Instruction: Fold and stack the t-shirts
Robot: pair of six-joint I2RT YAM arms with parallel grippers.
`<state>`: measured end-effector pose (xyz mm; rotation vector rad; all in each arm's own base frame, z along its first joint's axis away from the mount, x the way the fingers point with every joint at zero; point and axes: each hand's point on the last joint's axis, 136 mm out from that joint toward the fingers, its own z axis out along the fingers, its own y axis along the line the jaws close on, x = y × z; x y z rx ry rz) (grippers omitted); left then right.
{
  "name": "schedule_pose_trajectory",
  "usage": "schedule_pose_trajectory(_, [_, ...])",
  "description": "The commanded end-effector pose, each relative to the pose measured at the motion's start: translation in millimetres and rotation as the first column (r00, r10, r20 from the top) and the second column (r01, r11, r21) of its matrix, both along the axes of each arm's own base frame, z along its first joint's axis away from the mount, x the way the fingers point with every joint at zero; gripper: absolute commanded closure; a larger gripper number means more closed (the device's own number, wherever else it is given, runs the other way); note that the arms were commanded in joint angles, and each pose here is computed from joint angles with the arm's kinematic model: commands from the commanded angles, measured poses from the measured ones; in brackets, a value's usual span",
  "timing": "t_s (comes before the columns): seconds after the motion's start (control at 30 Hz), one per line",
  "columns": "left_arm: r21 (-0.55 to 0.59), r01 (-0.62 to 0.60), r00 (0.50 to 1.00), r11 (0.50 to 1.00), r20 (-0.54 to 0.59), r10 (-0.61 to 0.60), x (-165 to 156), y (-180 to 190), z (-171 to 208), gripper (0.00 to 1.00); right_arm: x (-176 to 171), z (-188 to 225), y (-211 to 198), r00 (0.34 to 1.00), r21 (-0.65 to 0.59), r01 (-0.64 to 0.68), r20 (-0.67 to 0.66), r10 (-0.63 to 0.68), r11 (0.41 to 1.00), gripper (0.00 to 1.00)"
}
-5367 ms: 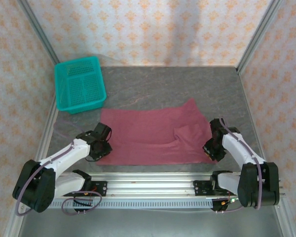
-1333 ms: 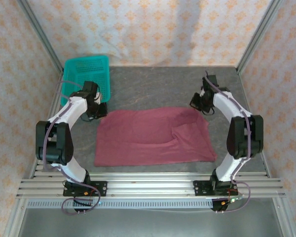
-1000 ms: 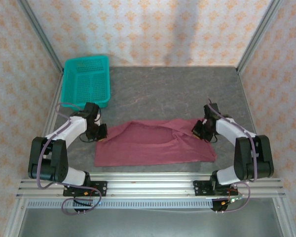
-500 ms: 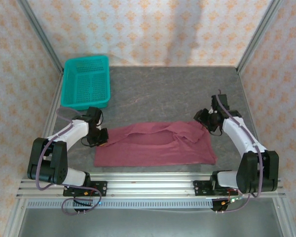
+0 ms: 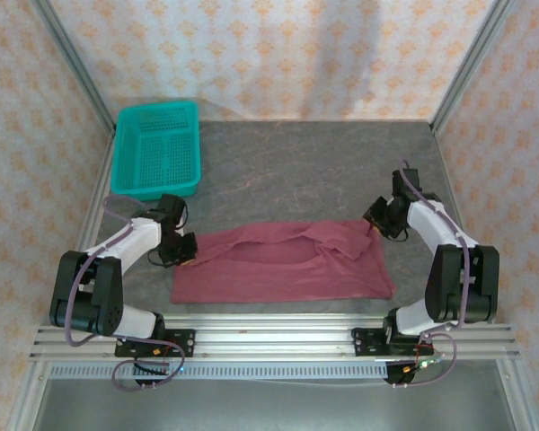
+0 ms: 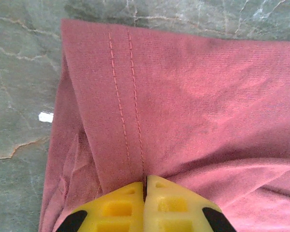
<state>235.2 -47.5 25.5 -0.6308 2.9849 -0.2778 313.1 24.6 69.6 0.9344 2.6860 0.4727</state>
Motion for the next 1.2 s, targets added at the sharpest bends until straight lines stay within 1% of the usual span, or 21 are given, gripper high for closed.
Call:
schedule_pose_trajectory(0.0, [0.027, -0.008, 1.000, 1.000, 0.026, 0.007, 4.0, 3.7, 2.8, 1.00, -16.6, -10.1, 4.9, 1.000, 0.030, -0.013, -0.016, 0.013, 0.999, 0.68])
schedule_pose_trajectory(0.07, [0.025, -0.003, 1.000, 1.000, 0.023, 0.003, 4.2, 3.1, 2.2, 1.00, -22.8, -17.2, 8.2, 0.999, 0.048, -0.017, -0.030, 0.018, 0.999, 0.69])
schedule_pose_trajectory(0.23, [0.025, 0.002, 1.000, 1.000, 0.022, -0.003, 5.4, 2.7, 1.8, 1.00, -32.4, -30.2, 5.6, 0.998, 0.031, -0.012, -0.055, 0.013, 0.999, 0.70])
schedule_pose_trajectory(0.47, [0.026, 0.006, 1.000, 1.000, 0.019, -0.006, 4.2, 3.1, 0.9, 1.00, -33.4, -34.1, 0.0, 0.998, -0.004, -0.017, -0.052, 0.017, 1.000, 0.70])
schedule_pose_trajectory(0.63, [0.024, 0.007, 1.000, 1.000, 0.022, -0.008, 4.2, 2.6, 1.3, 1.00, -25.3, -35.5, 0.3, 0.999, 0.001, -0.026, -0.025, 0.026, 1.000, 0.70])
schedule_pose_trajectory(0.77, [0.026, 0.007, 1.000, 1.000, 0.022, -0.007, 5.3, 2.7, 1.1, 1.00, -21.5, -39.7, -2.1, 0.999, -0.013, -0.033, -0.034, 0.033, 0.999, 0.71])
schedule_pose_trajectory(0.87, [0.026, 0.007, 1.000, 1.000, 0.025, -0.008, 6.1, 2.6, 2.3, 1.00, -19.7, -41.6, -3.0, 0.999, -0.016, -0.036, -0.038, 0.035, 0.999, 0.77])
schedule_pose_trajectory(1.07, [0.026, 0.002, 1.000, 1.000, 0.028, -0.002, 7.2, 2.8, 4.9, 1.00, -12.3, -31.3, -1.4, 0.999, -0.007, -0.043, -0.013, 0.043, 0.999, 0.96])
schedule_pose_trajectory(1.17, [0.030, -0.006, 0.999, 1.000, 0.049, 0.004, 10.9, 3.8, 14.7, 1.00, -6.7, -13.4, 0.0, 0.998, -0.005, -0.052, 0.029, 0.052, 0.999, 1.00])
